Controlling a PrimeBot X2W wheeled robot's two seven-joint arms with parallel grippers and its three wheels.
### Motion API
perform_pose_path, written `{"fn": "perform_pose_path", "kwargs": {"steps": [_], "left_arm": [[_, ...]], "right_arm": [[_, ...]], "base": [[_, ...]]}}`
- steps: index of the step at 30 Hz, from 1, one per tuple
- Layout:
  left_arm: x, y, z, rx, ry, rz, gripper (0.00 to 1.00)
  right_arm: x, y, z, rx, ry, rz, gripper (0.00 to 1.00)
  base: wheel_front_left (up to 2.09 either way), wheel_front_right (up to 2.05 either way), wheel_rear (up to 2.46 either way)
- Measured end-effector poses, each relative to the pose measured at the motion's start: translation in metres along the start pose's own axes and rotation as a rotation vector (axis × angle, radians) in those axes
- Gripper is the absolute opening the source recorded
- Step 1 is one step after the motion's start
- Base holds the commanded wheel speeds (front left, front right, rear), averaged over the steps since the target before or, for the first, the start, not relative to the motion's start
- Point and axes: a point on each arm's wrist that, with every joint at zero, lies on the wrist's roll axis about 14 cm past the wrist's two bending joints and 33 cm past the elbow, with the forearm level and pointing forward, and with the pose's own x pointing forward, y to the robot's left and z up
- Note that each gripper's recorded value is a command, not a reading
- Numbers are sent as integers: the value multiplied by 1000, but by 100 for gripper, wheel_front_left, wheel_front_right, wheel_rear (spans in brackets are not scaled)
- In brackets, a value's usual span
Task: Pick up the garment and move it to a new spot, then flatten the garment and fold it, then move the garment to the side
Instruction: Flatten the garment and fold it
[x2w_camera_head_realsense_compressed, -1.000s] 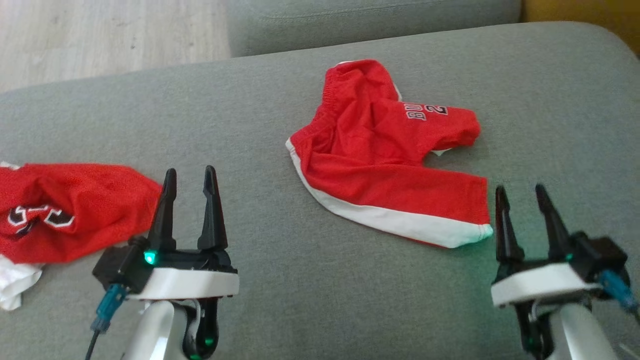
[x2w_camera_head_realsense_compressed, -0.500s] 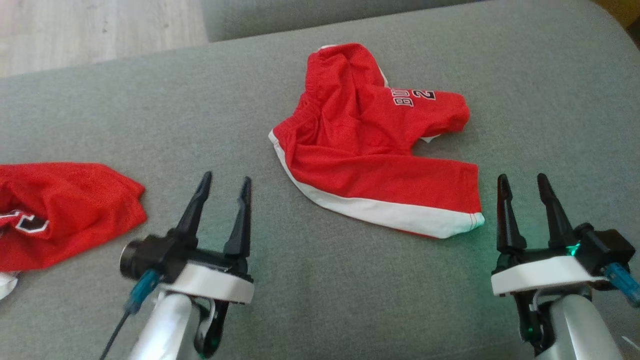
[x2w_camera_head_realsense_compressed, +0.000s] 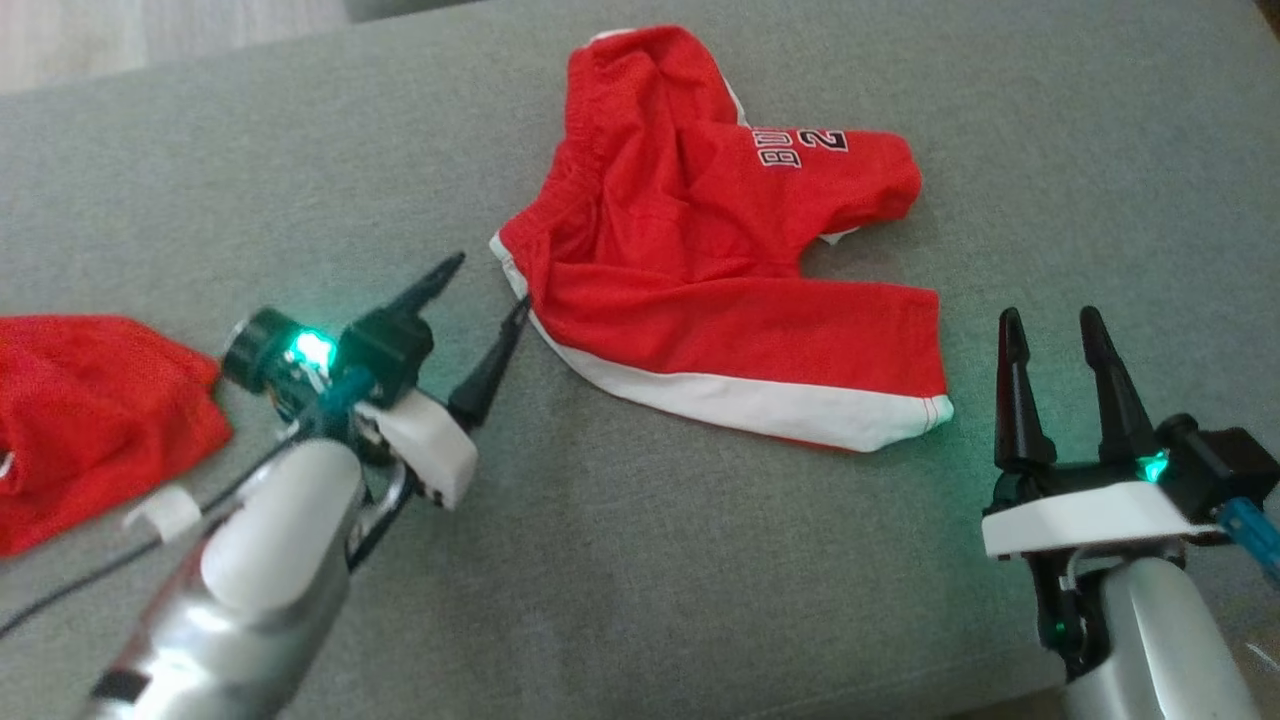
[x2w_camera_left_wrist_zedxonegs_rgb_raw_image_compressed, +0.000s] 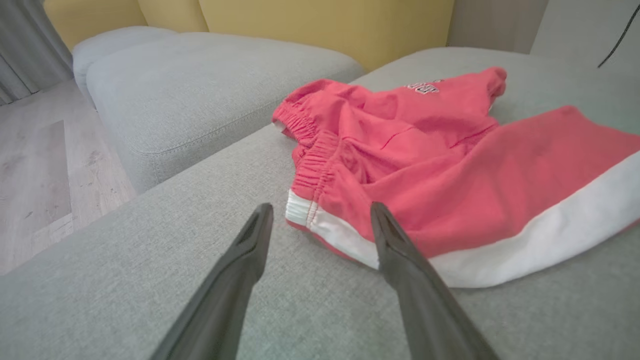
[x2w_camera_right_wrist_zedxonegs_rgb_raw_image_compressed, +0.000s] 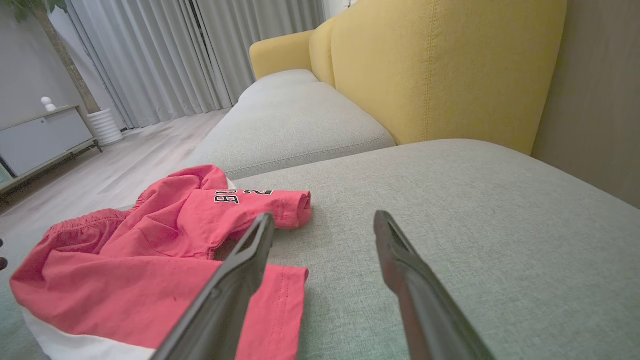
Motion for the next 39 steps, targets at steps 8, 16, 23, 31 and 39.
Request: {"fn": "perform_pose_path", "kwargs": {"steps": [8,16,23,31,39], "left_arm": [[25,15,-10,101,68,-38,100],[40,19,-24,124,118,-68,100],[45,17,-28,99,133,-84,100],[44,4,-30,50,133,-122,0],[35,14,-16,16,82,-75,0]], "right_arm": [[6,-6,-5,-9,13,-17,100],[9,-9,-12,-7,32,-25,100],[14,-9,-9,-10,21,-25,100],[13,-8,-7,-11,16,-21,100],[1,26,-26,-35,78,85,100]], "base": [[0,0,0],[0,0,0],[0,0,0],[0,0,0],[0,0,0]]}}
